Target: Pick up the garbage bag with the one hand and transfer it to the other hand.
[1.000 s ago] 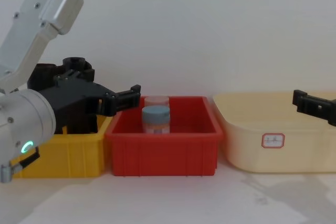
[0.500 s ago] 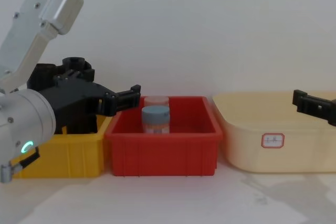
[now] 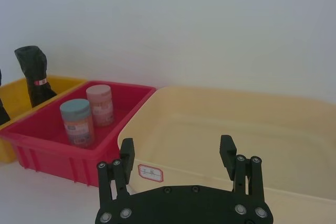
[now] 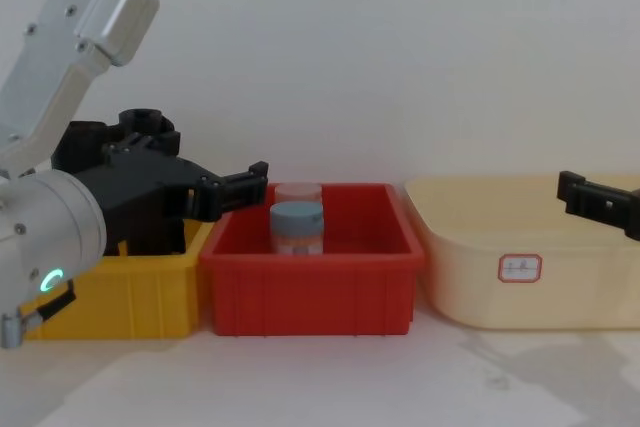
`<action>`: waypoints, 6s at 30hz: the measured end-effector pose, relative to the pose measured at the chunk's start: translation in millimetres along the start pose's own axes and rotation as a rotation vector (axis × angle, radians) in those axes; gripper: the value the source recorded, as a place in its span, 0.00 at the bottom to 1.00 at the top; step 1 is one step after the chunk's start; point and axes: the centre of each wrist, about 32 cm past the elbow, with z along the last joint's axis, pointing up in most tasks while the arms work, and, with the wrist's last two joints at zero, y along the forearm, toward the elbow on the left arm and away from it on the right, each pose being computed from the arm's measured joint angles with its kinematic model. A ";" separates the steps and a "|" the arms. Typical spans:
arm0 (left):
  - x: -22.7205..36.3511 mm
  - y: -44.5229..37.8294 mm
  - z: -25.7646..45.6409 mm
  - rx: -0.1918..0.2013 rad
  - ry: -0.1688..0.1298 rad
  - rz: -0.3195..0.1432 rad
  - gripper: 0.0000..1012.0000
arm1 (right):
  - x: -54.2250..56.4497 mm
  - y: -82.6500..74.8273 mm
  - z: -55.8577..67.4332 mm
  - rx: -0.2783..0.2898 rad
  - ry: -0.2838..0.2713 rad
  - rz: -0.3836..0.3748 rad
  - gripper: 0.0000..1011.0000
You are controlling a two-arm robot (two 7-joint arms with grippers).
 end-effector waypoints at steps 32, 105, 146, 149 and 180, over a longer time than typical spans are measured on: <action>-3.2 6.0 0.8 -0.012 0.018 -0.040 0.99 | 0.0 0.0 0.0 0.000 0.000 0.000 0.99; 109.4 36.0 29.3 0.229 0.080 0.061 0.99 | 0.0 0.0 0.0 0.000 0.000 0.000 0.99; 127.6 -23.8 -9.3 0.210 0.112 -0.062 0.62 | 0.0 0.0 0.0 0.000 0.000 0.000 0.99; 127.7 -24.9 -9.9 0.209 0.112 -0.064 0.51 | 0.0 0.0 0.0 0.000 0.000 0.000 0.99; 143.1 -47.4 40.4 0.089 0.082 -0.205 0.44 | 29.3 24.8 48.1 0.044 0.017 0.195 0.99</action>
